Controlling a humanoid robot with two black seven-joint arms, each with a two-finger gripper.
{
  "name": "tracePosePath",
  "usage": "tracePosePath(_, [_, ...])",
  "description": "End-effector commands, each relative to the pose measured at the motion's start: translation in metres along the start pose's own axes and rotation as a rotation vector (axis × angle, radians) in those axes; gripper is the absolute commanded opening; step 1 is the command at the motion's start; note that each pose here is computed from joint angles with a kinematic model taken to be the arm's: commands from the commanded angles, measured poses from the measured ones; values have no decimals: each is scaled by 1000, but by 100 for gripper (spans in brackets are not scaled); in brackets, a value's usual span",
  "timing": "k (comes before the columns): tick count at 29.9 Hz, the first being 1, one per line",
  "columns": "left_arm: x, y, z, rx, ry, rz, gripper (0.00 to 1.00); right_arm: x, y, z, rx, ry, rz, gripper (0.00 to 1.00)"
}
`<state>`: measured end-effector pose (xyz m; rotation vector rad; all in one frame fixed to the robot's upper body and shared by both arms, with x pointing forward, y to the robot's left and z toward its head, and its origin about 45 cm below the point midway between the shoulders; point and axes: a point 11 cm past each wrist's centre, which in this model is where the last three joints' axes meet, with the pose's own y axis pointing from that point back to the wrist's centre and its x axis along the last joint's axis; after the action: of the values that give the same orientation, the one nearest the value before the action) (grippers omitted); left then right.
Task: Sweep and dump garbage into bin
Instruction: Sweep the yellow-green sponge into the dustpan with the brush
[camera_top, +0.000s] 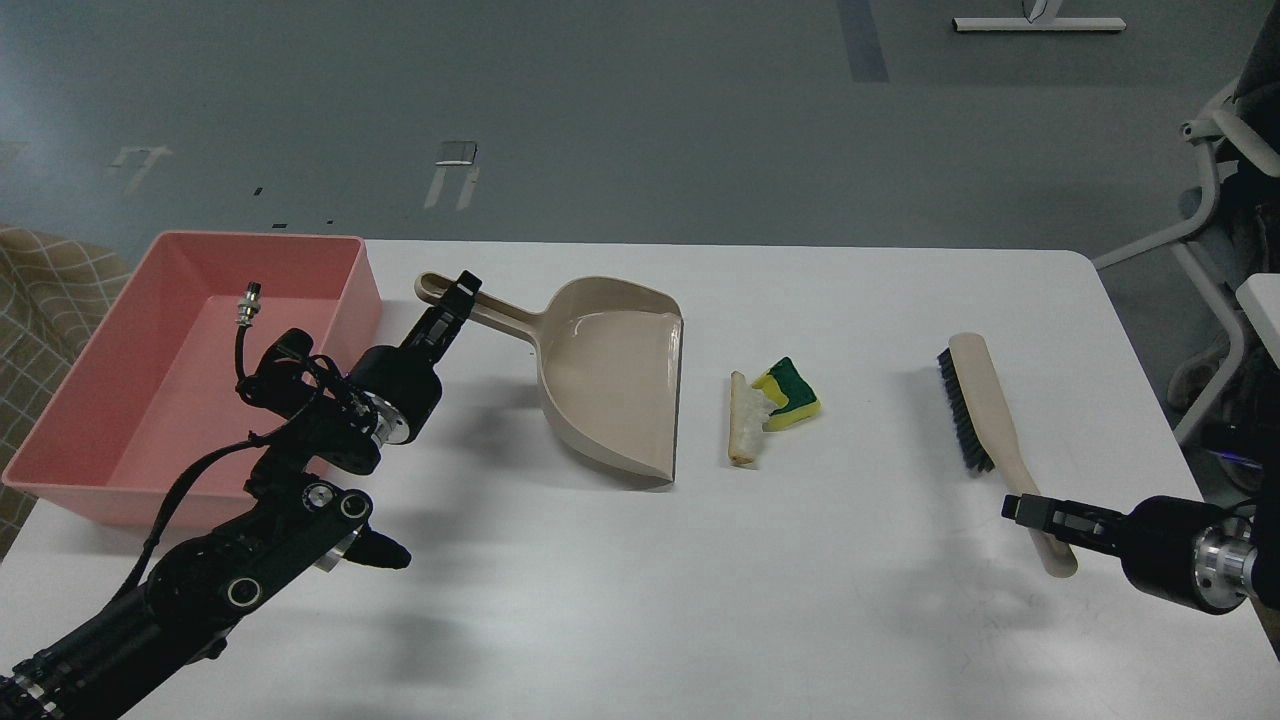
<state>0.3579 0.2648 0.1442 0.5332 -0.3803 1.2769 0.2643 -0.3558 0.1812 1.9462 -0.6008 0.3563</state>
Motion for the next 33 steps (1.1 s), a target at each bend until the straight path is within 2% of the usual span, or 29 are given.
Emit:
tracePosePath(1, [-2,1,0,0,3,-3,0,11,-2,-9,20,-22,17,0])
tracePosePath(11, [-4,3,-2,1,-6,-7,0,-20,-38,-42,98,-24,-98,0])
tracePosePath(33, [-14,17,-8,11,13,-20,0,-17,-102,-160,334,-89,-195,0])
